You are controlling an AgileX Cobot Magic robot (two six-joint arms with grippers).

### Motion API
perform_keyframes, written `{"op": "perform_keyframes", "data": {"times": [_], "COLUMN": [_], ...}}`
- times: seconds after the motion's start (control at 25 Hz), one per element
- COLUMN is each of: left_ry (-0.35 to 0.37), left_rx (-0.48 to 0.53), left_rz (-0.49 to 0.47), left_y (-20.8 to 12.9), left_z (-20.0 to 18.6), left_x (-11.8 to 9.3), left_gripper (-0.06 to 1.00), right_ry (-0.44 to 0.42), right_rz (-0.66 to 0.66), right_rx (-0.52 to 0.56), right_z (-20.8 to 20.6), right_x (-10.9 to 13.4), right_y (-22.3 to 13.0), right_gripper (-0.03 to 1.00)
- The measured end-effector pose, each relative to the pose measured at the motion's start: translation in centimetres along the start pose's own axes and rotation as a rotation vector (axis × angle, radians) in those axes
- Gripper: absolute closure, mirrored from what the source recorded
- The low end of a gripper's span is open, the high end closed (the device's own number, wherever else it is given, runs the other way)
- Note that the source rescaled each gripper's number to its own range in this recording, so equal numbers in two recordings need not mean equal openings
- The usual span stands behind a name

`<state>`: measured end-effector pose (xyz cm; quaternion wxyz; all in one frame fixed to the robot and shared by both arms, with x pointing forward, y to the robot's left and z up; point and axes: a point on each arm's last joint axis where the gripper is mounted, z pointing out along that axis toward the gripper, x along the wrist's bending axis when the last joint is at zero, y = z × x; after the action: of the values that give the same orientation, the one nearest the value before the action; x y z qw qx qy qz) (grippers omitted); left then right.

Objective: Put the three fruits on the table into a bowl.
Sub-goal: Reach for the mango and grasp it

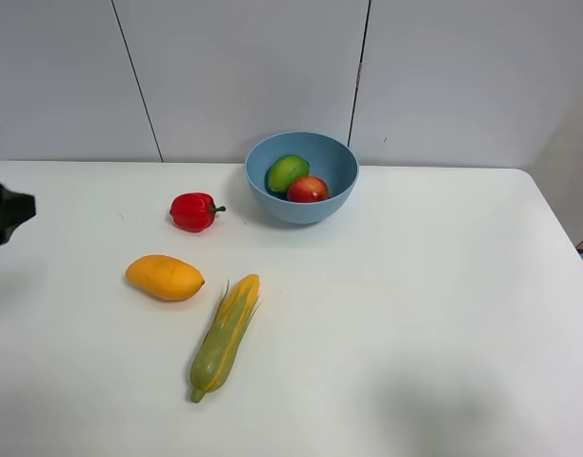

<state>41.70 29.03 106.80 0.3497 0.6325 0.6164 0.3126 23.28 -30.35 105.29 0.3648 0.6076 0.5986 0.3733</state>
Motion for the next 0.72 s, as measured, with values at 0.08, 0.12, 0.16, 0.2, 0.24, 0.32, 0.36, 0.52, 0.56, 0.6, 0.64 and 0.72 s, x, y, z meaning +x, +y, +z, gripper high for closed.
{"op": "perform_keyframes", "data": {"times": [0.08,0.12,0.16,0.2,0.24,0.32,0.36,0.52,0.56,0.6,0.64,0.72], "left_ry": [-0.04,-0.055,-0.073,-0.092,-0.108,-0.132,-0.144,-0.147,-0.143,-0.141,-0.143,-0.15], "left_rx": [0.025,0.058,0.098,0.137,0.191,0.308,0.36,0.521,0.556,0.583,0.601,0.639], "left_rz": [-0.105,-0.157,-0.222,-0.288,-0.35,-0.452,-0.495,-0.619,-0.642,-0.665,-0.68,-0.689], "left_y": [0.9,1.1,1.2,1.2,1.0,0.3,0.0,-1.7,-2.2,-2.5,-2.6,-2.8], "left_z": [1.9,3.1,4.3,5.3,6.4,8.6,9.4,13.0,14.0,14.9,15.6,17.1], "left_x": [-0.4,-0.6,-0.8,-1.0,-1.3,-1.8,-2.0,-2.6,-2.7,-2.9,-3.1,-3.6], "left_gripper": [0.03,0.03,0.03,0.03,0.03,0.03,0.03,0.04,0.05,0.07,0.08,0.1], "right_ry": [0.0,0.0,0.0,0.0,0.0,0.0,0.0,0.0,0.0,0.0,0.0,0.0], "right_rz": [0.0,0.0,0.0,0.0,0.0,0.0,0.0,0.0,0.0,0.0,0.0,0.0], "right_rx": [0.0,0.0,0.0,0.0,0.0,0.0,0.0,0.0,0.0,0.0,0.0,0.0], "right_z": [0.0,0.0,0.0,0.0,0.0,0.0,0.0,0.0,0.0,0.0,0.0,0.0], "right_x": [0.0,0.0,0.0,0.0,0.0,0.0,0.0,0.0,0.0,0.0,0.0,0.0], "right_y": [0.0,0.0,0.0,0.0,0.0,0.0,0.0,0.0,0.0,0.0,0.0,0.0], "right_gripper": [-0.02,-0.02,-0.02,-0.02,-0.02,-0.02,-0.02,-0.02,-0.02,-0.02,-0.02,-0.02]}}
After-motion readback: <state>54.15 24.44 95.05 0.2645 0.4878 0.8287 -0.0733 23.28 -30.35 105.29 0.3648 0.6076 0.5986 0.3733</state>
